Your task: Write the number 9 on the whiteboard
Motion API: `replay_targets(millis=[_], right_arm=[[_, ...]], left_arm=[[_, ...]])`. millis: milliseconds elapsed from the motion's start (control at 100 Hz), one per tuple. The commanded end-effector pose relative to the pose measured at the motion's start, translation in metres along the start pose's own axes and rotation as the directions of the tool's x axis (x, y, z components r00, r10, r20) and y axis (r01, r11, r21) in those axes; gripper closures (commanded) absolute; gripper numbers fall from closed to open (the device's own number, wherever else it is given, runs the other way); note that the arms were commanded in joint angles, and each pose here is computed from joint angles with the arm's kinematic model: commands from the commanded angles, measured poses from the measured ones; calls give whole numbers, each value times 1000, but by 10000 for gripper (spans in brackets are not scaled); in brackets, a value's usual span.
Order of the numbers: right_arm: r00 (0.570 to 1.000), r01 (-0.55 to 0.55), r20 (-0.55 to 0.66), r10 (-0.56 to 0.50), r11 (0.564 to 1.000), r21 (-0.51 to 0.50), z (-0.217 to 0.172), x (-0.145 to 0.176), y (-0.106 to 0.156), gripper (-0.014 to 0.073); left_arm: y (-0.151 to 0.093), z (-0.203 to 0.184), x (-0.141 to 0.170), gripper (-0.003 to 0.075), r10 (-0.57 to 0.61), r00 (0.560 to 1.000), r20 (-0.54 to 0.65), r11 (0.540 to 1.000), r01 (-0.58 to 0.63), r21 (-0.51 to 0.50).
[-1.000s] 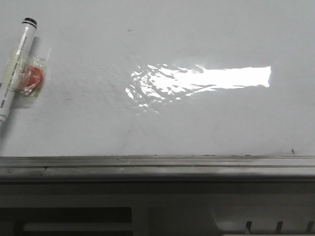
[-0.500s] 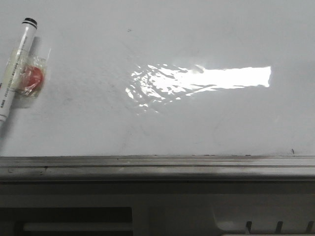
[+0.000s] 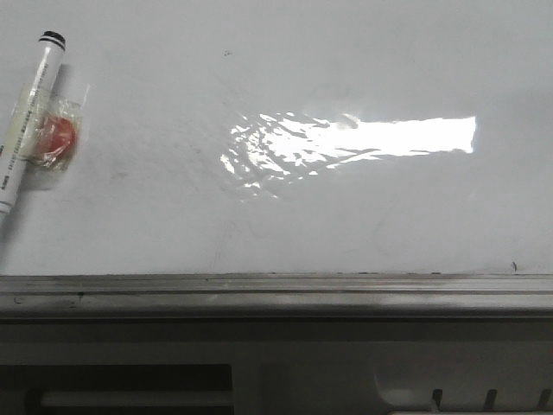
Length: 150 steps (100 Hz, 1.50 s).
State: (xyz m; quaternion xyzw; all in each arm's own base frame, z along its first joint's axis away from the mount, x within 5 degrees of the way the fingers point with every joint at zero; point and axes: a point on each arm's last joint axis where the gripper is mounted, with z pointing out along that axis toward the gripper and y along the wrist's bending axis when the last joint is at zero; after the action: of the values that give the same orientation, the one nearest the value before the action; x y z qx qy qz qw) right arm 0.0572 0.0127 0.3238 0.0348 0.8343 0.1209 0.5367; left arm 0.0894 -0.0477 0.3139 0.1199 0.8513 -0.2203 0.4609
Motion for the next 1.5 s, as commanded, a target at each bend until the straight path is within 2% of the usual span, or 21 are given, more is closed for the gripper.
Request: replay_targets(millis=[0,220,520,760,1210,1310,1490], right_arm=[[995,7,96,-5,1000,-18,-3,-16,4,245],[993,22,116,-20,1000,-18,-4,-18,4,245],[993,22,114,-20,1000,-18,-4,-18,4,245],[994,22,107,-20,1000,-17,-3,-17,4,245],[994,21,107,-19,1000,-17,-2,-16,3,246],[994,21,107,-19,1000,-17,-2,-16,3,246],[994,21,107,-19,1000,-17,-2,-16,3,246]], left_arm=[[-7,2,-13,434,-18,999,36,998,16,60],[-8,39,-17,434,-69,994,-79,990,78,117],[5,83,-15,434,-138,972,-191,987,152,59],[8,96,-17,435,-197,962,-187,976,210,53],[13,114,-12,440,-200,950,-239,976,214,34],[13,116,-11,486,-212,946,-246,973,227,33],[13,116,-11,734,-211,946,-246,974,226,34]])
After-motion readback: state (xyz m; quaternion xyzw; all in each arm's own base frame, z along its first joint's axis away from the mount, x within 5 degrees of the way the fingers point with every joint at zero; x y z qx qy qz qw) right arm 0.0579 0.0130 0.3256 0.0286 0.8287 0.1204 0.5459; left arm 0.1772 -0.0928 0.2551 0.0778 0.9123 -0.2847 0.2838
